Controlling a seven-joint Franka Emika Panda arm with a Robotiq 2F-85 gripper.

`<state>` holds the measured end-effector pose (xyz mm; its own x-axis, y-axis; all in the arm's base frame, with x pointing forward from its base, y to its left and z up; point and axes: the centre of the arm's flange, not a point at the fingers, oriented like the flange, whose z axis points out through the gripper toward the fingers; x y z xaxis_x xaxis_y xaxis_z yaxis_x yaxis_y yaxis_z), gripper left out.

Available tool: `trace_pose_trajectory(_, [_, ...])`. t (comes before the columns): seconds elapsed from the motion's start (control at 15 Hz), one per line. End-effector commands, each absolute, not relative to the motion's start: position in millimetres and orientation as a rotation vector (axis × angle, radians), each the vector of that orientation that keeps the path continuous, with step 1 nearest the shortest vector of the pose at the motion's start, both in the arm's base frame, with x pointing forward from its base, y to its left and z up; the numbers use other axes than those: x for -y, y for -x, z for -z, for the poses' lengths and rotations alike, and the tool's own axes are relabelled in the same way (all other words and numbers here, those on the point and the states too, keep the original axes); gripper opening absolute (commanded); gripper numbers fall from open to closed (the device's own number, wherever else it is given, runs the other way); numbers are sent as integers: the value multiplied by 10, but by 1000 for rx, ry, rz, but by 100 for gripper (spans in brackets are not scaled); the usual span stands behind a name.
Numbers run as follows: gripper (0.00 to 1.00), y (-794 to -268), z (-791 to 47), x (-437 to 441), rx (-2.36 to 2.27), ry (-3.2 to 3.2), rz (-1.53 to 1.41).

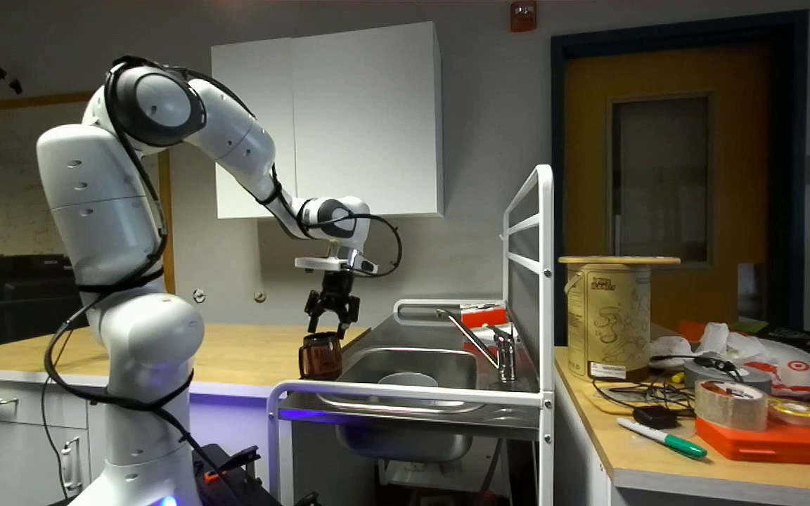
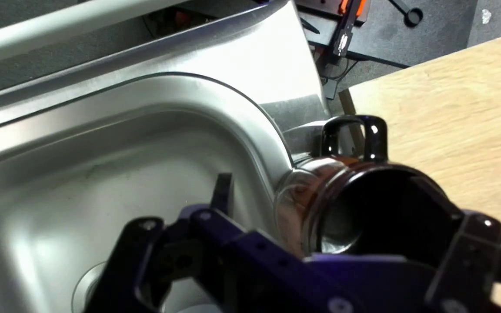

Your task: Put the mug cup in the sink

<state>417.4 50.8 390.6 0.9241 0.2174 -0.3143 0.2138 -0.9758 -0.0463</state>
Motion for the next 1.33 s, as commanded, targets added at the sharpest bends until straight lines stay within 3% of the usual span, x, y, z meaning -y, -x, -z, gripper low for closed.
trace_pose_trajectory(0.0, [75,-4099,-3494,-612,367,3094,-526])
trace_pose_trajectory(0.13, [70,-4082,-3349,-659,383,3105,-534])
trace_pose_trajectory(0.33, [42,-4088,-3254,-682,388,3114,-534])
trace_pose_trajectory(0.67, [11,-4091,-3396,-676,358,3116,-495])
trace_pose_trajectory(0.93, [13,-4090,-3601,-554,295,3116,-455])
trace_pose_trajectory(1.07, [7,-4117,-3748,-474,259,3117,-422])
trace_pose_trajectory(1.27, [10,-4172,-4001,-338,216,3122,-367])
